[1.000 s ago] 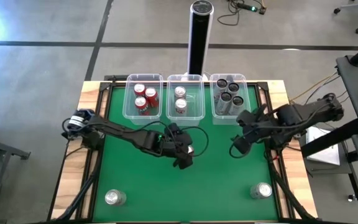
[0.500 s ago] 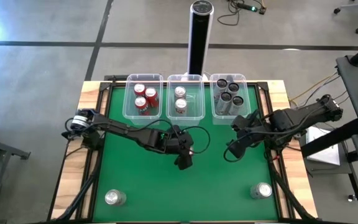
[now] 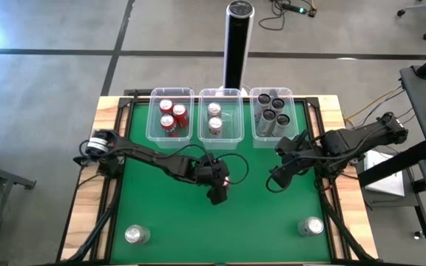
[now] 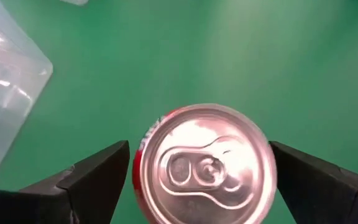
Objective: Sort soda cans
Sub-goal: Put the orange can into the top left transparent bin, then put the left silver soda can into the top middle transparent bin
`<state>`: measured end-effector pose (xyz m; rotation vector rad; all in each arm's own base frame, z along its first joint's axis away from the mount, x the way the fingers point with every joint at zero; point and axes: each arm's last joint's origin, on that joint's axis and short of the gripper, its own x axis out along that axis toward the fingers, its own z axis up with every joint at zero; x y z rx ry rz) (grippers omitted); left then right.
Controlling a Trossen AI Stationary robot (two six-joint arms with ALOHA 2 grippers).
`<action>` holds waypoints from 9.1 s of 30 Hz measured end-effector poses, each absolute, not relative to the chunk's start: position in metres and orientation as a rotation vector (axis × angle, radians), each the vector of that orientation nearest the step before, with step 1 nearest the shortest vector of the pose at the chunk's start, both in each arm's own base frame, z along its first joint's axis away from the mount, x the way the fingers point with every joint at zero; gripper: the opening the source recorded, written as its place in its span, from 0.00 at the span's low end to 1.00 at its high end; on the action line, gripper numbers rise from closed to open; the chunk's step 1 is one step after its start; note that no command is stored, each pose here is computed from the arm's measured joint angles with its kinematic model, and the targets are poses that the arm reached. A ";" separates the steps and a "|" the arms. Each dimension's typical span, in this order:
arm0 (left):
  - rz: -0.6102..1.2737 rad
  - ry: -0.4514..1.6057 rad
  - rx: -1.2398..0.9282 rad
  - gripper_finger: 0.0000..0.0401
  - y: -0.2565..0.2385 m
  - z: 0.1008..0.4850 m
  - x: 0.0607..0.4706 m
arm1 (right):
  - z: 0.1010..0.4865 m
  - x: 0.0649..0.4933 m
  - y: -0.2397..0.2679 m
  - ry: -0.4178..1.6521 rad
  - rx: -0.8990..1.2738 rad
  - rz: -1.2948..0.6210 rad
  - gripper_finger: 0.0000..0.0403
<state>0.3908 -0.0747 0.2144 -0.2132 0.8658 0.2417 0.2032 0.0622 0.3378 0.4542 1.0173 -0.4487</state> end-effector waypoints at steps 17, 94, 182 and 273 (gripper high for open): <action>0.276 0.898 -0.263 0.71 -0.079 0.200 0.412 | 0.338 0.203 0.062 1.012 0.468 -0.455 0.93; 0.925 0.863 -0.392 0.71 0.128 0.243 0.259 | 0.343 0.213 0.066 0.891 0.614 -0.458 0.93; 0.195 1.152 -0.359 0.89 -0.286 0.317 0.142 | 0.304 0.313 0.141 1.009 0.278 -0.209 0.93; 0.319 1.212 -0.280 0.69 -0.047 0.243 0.392 | 0.311 0.240 0.159 1.105 0.179 -0.102 0.93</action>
